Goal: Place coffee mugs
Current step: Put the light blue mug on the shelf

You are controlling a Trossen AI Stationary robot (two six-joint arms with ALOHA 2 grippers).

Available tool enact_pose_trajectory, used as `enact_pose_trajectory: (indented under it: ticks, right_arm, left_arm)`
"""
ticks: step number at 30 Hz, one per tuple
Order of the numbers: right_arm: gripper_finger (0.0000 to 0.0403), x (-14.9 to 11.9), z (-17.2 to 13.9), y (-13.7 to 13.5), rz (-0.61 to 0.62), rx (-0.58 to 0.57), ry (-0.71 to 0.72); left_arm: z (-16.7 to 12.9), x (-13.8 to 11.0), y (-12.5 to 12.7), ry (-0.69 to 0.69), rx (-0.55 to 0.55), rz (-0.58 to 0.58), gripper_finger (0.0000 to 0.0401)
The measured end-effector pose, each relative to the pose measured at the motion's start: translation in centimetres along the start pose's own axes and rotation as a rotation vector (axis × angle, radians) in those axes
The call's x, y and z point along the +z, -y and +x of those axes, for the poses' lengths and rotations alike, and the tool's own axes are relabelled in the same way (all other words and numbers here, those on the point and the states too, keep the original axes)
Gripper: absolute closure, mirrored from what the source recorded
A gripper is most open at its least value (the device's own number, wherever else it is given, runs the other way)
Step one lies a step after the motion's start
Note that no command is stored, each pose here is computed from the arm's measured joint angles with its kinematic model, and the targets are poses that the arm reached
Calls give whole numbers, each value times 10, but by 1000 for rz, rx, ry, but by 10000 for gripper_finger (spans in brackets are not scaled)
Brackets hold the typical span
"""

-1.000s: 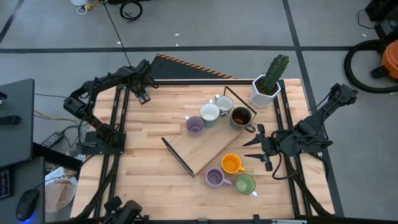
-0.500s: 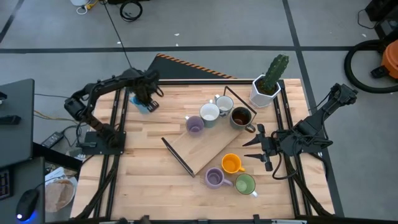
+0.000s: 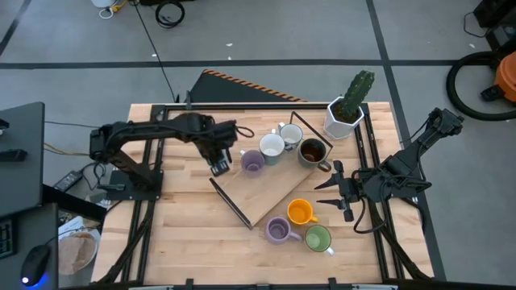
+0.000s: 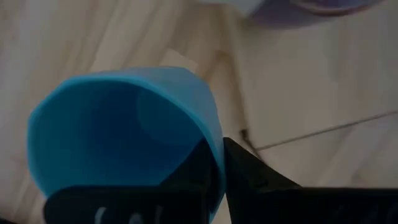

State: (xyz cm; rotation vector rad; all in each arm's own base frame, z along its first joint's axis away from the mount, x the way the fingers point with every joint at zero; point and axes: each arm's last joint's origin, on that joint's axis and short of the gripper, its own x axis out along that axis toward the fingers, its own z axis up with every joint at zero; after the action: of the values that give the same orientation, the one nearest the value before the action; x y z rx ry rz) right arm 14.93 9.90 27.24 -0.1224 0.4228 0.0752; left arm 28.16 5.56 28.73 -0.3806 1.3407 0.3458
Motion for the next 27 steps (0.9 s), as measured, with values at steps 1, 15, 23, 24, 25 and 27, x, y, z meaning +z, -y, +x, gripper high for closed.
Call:
enact_pose_trajectory:
  ticks: [1,15,23,24,25,27]
  right_arm:
    - [212,0,0,0,-1,0,0]
    - [212,0,0,1,-28,-29,5]
    - [212,2,2,4,-19,-34,18]
    - [212,2,2,3,-18,-33,19]
    - [212,3,2,3,-17,-30,20]
    - [212,3,2,3,-21,-27,20]
  left_arm:
    - [-3,-1,5,2,-7,-3,376]
    - [-7,-10,63,35,-148,-5,375]
    - [5,-8,84,48,-173,-3,375]
    - [8,-8,86,39,-170,1,375]
    - [11,-7,89,38,-167,5,375]
    - [16,-6,94,37,-165,11,375]
